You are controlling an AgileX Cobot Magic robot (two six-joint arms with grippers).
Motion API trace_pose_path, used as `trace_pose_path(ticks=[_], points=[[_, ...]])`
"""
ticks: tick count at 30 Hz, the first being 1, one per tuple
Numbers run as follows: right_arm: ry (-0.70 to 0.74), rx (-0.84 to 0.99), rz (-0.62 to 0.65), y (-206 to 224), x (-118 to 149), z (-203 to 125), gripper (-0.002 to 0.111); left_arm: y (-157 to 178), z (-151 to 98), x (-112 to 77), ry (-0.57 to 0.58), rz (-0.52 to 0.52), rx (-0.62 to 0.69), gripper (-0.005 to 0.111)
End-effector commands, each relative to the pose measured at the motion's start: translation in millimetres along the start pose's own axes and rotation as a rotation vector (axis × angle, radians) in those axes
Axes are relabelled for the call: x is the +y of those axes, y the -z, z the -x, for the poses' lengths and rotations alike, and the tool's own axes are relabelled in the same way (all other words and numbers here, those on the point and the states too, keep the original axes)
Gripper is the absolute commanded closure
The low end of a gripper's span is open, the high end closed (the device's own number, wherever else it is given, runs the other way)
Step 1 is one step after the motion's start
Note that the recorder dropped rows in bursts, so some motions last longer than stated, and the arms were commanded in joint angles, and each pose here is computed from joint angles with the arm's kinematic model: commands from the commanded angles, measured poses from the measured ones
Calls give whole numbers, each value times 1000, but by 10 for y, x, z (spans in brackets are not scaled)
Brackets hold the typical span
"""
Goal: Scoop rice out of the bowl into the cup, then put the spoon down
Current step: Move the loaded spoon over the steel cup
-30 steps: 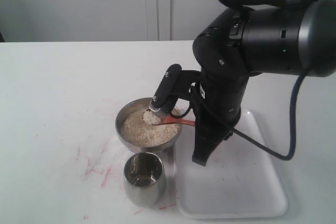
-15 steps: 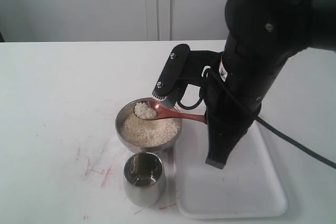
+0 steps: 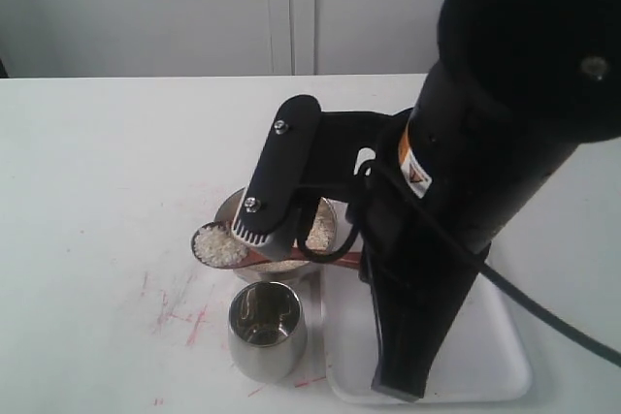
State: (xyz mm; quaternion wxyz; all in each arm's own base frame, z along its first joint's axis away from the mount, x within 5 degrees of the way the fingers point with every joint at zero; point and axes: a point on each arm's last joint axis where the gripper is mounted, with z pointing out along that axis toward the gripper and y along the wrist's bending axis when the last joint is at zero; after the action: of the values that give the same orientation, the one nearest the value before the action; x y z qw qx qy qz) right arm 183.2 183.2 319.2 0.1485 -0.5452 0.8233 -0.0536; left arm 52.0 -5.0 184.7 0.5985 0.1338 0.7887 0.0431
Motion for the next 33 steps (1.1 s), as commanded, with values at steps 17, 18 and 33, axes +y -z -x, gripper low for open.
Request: trace_pose_path(ticks=[17, 18, 33], points=[[-2, 90, -8, -494, 239, -247, 108, -6, -67, -22, 8, -21, 49, 92], [6, 73, -20, -513, 234, -240, 108, -6, -67, -22, 8, -21, 49, 92], [126, 102, -188, -679, 105, -228, 108, -6, -67, -22, 8, -21, 49, 92]])
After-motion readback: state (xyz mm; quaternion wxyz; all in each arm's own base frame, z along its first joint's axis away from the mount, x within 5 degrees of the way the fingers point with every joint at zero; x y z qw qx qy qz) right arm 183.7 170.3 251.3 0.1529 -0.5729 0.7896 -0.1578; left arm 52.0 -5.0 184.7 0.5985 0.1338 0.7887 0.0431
